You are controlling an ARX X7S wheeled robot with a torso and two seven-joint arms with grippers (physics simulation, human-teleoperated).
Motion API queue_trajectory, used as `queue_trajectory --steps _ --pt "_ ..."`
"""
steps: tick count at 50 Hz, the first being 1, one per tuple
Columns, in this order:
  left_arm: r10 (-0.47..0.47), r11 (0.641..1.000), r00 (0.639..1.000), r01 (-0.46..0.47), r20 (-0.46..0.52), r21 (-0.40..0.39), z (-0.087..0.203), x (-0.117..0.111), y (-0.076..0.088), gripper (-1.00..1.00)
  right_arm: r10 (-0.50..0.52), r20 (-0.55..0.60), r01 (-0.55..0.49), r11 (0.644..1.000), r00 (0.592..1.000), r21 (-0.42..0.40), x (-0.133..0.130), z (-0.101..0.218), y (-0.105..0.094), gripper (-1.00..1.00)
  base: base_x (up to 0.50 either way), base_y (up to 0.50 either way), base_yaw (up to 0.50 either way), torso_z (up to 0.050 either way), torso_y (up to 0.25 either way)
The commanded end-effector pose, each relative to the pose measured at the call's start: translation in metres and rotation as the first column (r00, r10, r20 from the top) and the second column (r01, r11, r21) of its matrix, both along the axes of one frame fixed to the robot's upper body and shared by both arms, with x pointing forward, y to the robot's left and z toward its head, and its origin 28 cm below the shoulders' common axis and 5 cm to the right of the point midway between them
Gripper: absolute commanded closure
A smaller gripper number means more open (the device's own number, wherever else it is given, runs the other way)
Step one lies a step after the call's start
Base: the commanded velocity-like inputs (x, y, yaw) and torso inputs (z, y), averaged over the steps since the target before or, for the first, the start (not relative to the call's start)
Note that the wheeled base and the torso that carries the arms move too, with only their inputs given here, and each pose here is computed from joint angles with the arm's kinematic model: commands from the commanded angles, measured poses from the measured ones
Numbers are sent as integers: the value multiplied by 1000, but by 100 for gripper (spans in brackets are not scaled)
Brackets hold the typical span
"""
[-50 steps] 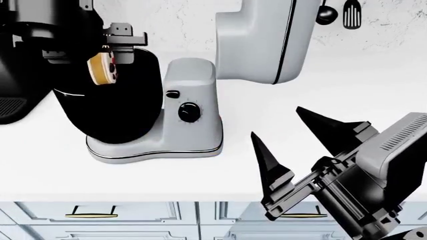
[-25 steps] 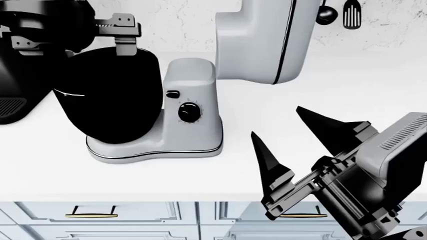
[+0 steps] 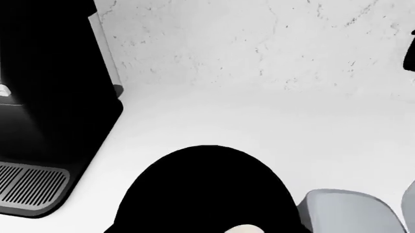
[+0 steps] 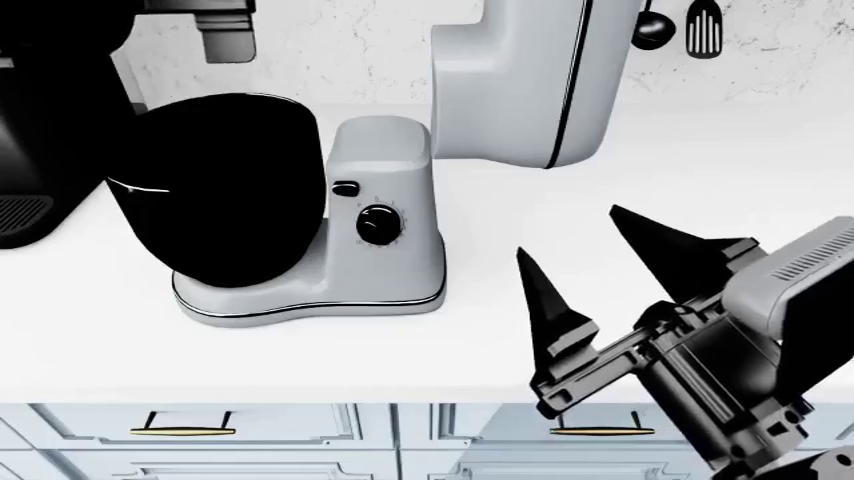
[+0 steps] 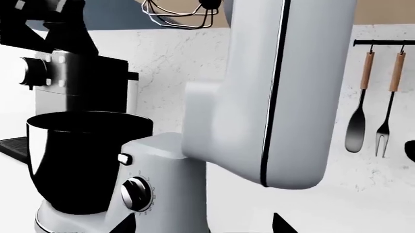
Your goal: Place the cake in the stand mixer bowl.
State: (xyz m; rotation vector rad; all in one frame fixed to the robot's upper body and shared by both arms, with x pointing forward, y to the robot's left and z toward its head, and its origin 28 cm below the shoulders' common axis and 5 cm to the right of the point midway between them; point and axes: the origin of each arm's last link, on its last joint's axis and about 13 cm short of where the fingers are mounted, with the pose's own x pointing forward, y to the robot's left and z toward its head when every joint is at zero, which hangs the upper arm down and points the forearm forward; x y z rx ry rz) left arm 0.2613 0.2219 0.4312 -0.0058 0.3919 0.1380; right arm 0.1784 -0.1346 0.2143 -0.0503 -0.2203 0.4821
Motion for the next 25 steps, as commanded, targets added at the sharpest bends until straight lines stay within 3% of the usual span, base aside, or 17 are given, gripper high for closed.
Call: queue_trajectory --steps 1,6,12,25 --pt "-159 986 985 154 66 65 -19 -70 -3 -100 -77 -18 77 997 997 19 -5 8 2 -100 0 0 0 0 0" --pt "-201 979 969 194 142 61 -34 -88 -5 -100 -81 -13 81 996 997 22 -10 12 2 -100 0 0 0 0 0" --pt "-243 968 959 230 145 104 -48 -98 -8 -100 -70 -4 70 997 998 15 -13 13 6 -100 0 0 0 0 0" --pt "-277 959 948 261 158 114 -55 -105 -11 -100 -29 44 28 1000 999 5 -30 20 13 -100 0 0 0 0 0"
